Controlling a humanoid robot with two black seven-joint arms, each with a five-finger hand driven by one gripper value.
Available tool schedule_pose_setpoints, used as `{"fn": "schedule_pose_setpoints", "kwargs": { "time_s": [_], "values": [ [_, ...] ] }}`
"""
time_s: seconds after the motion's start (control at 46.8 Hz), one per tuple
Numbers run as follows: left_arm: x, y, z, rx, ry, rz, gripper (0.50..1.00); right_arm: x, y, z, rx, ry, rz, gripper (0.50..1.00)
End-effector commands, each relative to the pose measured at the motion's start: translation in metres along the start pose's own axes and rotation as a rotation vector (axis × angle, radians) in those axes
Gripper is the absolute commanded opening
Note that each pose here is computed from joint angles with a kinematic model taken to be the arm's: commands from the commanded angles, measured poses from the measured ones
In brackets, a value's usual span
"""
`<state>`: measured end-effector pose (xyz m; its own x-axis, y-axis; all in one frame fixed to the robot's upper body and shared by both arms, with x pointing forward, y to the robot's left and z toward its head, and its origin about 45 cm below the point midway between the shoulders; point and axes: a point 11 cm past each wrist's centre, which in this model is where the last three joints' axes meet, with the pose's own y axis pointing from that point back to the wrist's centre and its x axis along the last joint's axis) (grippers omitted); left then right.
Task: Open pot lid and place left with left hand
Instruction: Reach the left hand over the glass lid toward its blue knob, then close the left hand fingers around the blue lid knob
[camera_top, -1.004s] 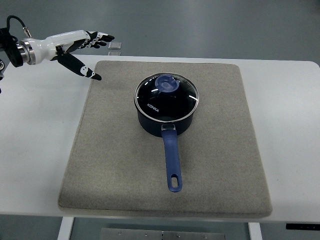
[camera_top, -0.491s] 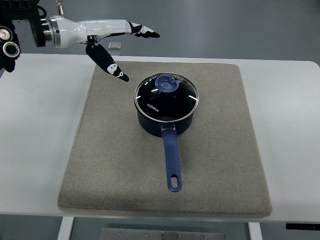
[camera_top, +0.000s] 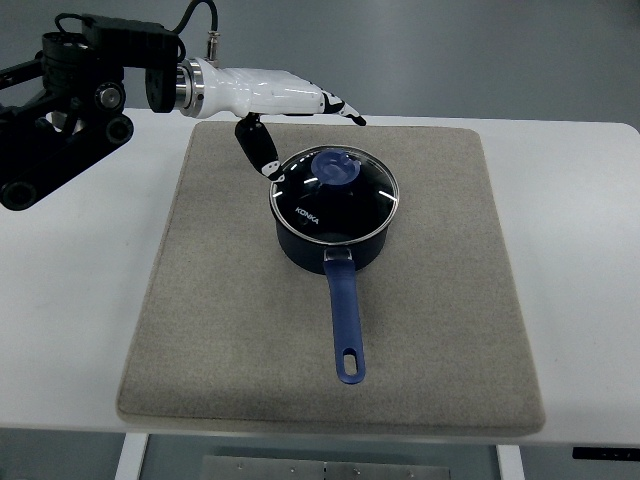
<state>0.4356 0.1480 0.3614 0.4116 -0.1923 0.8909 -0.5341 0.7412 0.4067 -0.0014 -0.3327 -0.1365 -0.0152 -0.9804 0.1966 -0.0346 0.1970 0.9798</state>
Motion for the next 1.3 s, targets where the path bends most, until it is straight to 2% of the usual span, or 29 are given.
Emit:
{"fn": "schedule_pose_setpoints", "kwargs": {
  "time_s": [0.0,0.235,0.427,0.641,0.79,1.174,1.281],
  "values": [
    [-0.002,-0.007,-0.001,0.014,-0.019,-0.009,0.984,0.0,0.0,0.0,0.0,0.0,0.0,0.915],
    [-0.007,-0.019,0.007,-0.003,-0.017,-0.018,0.979,0.0,0.0,0.0,0.0,-0.001,0.0,0.915],
    [-0.009,-0.023,0.002,0.042,-0.029,-0.025,0.969,0.0,0.0,0.0,0.0,0.0,0.0,0.915],
    [-0.009,-0.025,0.003,0.059,-0.035,-0.031,0.93,0.0,0.0,0.0,0.0,0.0,0.0,0.915],
    [-0.01,-0.026,0.004,0.056,-0.034,-0.037,0.859,0.0,0.0,0.0,0.0,0.0,0.0,0.915],
    [-0.016,-0.032,0.009,0.047,-0.046,-0.06,0.853,0.0,0.0,0.0,0.0,-0.001,0.0,0.915],
    [-0.017,-0.032,0.008,0.05,-0.049,-0.062,0.823,0.0,0.0,0.0,0.0,-0.001,0.0,0.915]
  ]
}}
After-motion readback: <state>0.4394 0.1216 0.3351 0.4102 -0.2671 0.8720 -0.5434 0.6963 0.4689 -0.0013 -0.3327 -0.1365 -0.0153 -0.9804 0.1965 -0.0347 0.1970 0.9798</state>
